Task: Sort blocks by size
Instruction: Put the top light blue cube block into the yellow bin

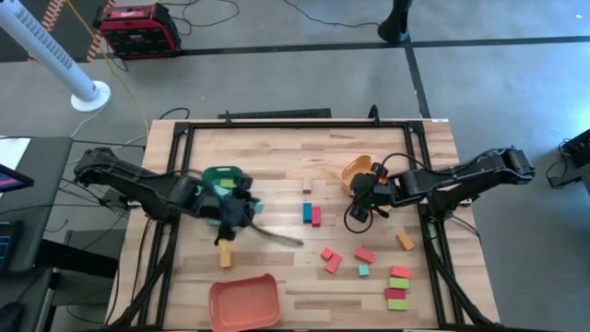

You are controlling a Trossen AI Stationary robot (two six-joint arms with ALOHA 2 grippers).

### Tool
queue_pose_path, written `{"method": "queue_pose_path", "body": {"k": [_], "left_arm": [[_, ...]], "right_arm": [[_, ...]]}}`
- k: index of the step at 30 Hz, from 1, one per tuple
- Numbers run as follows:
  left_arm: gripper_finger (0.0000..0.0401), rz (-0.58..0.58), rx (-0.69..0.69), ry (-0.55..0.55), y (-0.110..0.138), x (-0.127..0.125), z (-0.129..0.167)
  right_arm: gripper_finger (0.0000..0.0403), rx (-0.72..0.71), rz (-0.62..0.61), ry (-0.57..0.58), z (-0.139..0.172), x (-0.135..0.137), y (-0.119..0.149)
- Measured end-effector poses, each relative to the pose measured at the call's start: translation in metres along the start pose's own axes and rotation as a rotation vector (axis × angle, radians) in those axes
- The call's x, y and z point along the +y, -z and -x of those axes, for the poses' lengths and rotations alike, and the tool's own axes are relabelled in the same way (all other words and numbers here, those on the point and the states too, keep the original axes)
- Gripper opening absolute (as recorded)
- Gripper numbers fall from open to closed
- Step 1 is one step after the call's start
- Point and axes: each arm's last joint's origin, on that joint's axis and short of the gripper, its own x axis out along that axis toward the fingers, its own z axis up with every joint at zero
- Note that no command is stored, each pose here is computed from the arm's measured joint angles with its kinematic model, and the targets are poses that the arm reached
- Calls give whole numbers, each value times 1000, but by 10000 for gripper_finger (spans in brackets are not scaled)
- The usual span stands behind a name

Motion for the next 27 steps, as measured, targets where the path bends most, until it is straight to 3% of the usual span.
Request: {"method": "queue_pose_path", "body": {"k": [8, 18, 27], "left_arm": [[128, 78, -234, 1, 21, 51, -42], [128, 346, -577, 139, 46, 111, -77], [128, 507, -698, 256, 50, 123, -114]], "right_arm": [[217, -55, 170, -27, 1, 5, -4], [217, -281, 472, -115, 17, 33, -12], [233, -464, 622, 103, 28, 40, -25]]}}
